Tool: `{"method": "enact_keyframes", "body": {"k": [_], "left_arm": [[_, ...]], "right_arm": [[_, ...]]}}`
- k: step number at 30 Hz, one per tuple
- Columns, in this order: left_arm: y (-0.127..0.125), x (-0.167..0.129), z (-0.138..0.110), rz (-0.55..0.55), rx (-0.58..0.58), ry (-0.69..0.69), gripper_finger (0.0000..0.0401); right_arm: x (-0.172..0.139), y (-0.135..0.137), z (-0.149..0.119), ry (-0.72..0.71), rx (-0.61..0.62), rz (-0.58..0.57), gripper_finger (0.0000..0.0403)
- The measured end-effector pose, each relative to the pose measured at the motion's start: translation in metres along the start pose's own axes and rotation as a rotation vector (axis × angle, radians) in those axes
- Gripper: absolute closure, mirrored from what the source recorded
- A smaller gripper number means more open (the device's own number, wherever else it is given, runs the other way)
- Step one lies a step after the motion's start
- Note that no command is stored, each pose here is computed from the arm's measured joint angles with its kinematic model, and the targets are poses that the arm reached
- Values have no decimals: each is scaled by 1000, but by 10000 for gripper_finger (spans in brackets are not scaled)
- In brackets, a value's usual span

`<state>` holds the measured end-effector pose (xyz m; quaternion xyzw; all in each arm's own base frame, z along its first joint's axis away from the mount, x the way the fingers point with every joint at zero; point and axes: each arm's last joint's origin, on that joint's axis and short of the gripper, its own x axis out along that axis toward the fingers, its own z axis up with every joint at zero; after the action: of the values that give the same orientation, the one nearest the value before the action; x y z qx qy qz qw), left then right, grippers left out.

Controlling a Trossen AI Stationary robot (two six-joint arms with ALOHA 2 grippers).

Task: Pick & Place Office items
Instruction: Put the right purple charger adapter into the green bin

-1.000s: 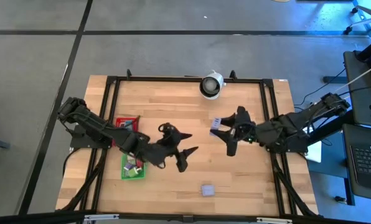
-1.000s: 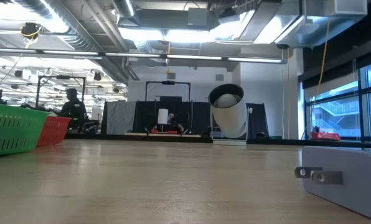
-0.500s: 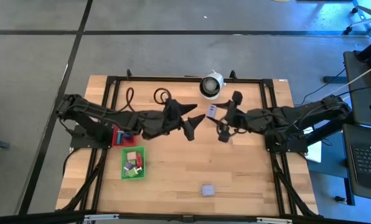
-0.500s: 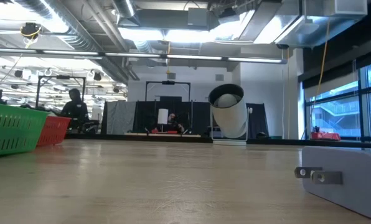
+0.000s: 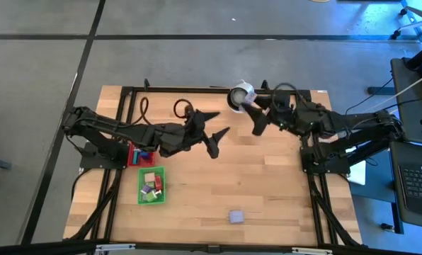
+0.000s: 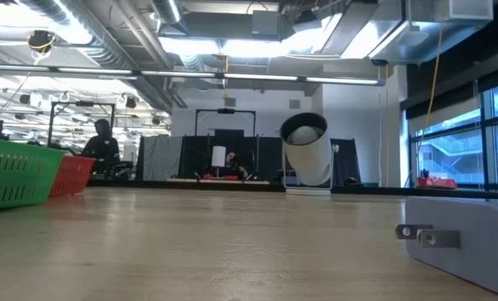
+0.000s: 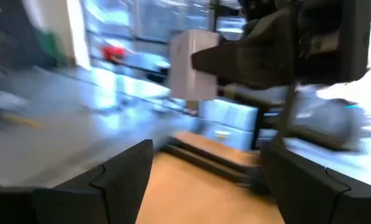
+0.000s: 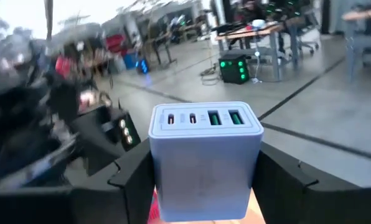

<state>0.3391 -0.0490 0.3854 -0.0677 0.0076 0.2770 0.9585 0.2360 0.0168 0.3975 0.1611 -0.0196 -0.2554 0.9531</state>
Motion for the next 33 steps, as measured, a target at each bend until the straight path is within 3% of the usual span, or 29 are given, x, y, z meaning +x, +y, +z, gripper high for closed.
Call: {"method": "enact_keyframes", "body": {"k": [6,11,16,23,33], "left_arm": [[-4,4,-10,192,318,4,109],[-5,7,-14,258,432,18,109],[-5,8,-7,287,468,-19,109],[1,14,3,284,527,-72,109],[9,20,5,298,487,-80,110]], "right_arm": [[24,6,-6,-49,110,24,174],[41,12,-9,-102,154,98,179],[52,10,-9,-133,243,113,178],[69,7,-20,-66,362,163,178],[76,9,-23,-72,365,217,178]]}}
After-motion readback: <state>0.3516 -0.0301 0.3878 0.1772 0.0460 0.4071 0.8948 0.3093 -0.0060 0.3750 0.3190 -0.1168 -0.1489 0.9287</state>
